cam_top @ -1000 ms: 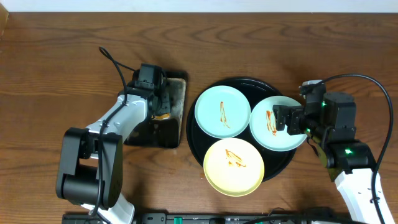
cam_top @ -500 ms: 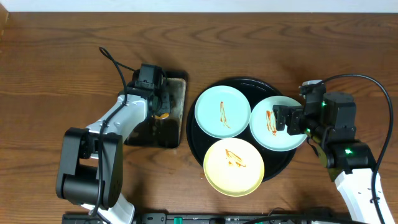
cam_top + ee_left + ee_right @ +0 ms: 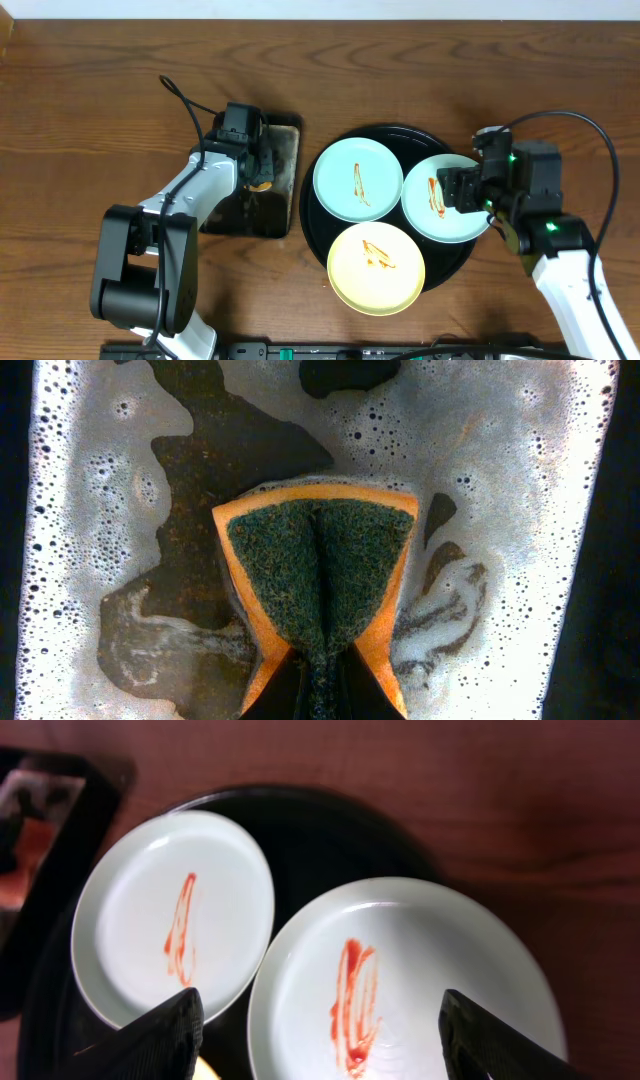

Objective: Clean dirty plates on tray and stack at the side

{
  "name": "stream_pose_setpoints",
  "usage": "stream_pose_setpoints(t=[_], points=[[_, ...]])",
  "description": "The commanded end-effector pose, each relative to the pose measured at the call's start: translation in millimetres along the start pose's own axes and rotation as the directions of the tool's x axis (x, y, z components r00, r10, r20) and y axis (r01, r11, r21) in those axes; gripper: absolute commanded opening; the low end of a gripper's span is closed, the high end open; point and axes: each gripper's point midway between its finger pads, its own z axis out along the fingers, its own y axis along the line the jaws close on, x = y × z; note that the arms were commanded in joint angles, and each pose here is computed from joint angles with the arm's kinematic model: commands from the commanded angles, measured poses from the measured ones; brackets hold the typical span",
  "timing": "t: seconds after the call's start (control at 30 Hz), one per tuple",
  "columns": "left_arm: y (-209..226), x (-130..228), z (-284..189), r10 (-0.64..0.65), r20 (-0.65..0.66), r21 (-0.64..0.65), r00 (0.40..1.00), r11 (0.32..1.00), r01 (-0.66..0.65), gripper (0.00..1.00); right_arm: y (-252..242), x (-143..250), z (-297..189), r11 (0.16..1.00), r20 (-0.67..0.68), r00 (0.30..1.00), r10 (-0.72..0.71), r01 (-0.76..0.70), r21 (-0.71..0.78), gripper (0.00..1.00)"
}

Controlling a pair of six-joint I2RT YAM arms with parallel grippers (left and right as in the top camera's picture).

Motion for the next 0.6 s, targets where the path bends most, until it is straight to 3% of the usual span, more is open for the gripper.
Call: stream_pose_setpoints(t=[0.0, 0.27, 0.57], points=[[0.4, -2.9, -5.9, 0.004, 0.014, -0.006, 1.0, 1.0, -0.004, 0.08, 13.6, -16.5, 1.8, 0.998, -0.01, 1.0, -0.029, 0.028, -0.054, 0.73], [-5.6, -28.2, -51.0, 0.0, 0.145, 0.028, 0.989, 1.0, -0.004, 0.07, 28.0, -45.2, 18.2, 0.983, -0.111, 0.982, -0.154, 0.141, -0.114, 0.74], [-10.2, -48.3, -92.3, -0.009, 0.269, 0.059, 0.963, 0.998, -0.008, 0.07, 52.6, -56.9, 75.8, 0.942, -0.073, 0.949, -0.307, 0.292, -0.163, 0.67]])
